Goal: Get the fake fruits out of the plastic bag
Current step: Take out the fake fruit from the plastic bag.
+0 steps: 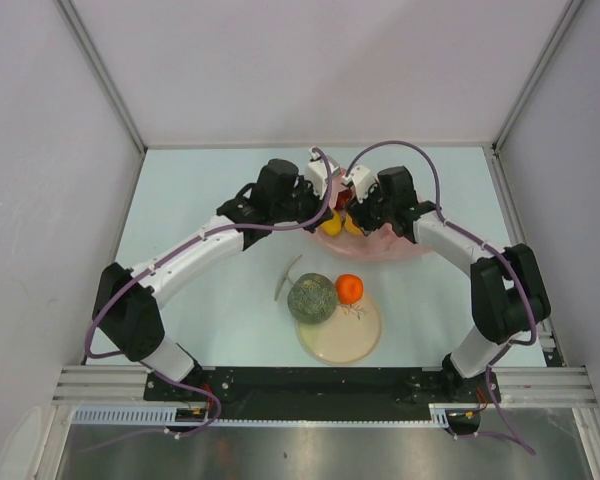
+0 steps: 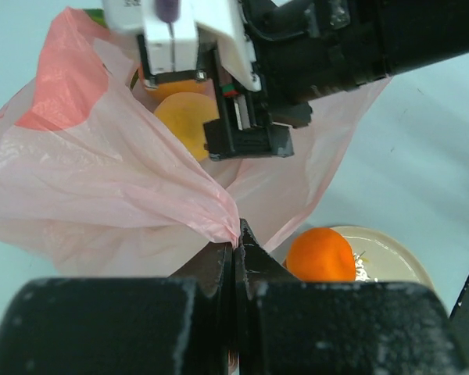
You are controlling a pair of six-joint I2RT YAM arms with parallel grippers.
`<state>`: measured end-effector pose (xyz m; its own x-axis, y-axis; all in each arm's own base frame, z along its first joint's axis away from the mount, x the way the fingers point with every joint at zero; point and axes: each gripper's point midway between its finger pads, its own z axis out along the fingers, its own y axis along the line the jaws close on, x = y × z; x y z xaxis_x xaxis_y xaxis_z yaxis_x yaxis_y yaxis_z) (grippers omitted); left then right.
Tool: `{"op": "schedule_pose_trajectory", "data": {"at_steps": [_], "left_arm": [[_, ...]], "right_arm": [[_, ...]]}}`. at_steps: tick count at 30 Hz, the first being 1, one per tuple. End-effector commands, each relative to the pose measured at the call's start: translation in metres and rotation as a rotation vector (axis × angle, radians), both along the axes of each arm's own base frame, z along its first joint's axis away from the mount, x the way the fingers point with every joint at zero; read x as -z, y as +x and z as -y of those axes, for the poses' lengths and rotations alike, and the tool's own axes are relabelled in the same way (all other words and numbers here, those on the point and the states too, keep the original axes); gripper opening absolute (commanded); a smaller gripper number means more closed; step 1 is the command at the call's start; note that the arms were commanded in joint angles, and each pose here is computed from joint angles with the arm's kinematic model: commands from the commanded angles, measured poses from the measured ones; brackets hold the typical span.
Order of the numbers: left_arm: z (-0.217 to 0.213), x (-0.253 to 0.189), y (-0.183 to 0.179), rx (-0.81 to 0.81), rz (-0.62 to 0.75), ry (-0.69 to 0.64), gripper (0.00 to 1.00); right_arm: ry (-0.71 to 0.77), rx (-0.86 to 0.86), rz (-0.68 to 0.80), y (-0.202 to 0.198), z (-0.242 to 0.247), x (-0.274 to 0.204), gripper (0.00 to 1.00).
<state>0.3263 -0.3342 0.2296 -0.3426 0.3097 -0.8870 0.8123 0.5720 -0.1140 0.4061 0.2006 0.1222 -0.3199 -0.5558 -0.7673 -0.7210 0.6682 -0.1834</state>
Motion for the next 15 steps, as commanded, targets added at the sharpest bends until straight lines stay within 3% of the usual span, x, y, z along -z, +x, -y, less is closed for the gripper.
{"op": "schedule_pose_trajectory", "data": {"at_steps": [1, 5, 15], "left_arm": [[0.001, -0.02, 0.008, 0.005, 0.059, -0.013, 0.0], [0.001, -0.019, 0.009, 0.005, 0.063, -0.008, 0.0], [0.0, -0.017, 0.009, 0.007, 0.066, 0.001, 0.0]], "right_arm": [[-0.019, 0.012, 0.143, 0.039, -0.004, -0.023, 0.71], [-0.061, -0.028, 0.088, 0.044, -0.006, -0.001, 0.83], [-0.127, 0.011, -0.019, 0.055, 0.004, 0.041, 0.91]]}}
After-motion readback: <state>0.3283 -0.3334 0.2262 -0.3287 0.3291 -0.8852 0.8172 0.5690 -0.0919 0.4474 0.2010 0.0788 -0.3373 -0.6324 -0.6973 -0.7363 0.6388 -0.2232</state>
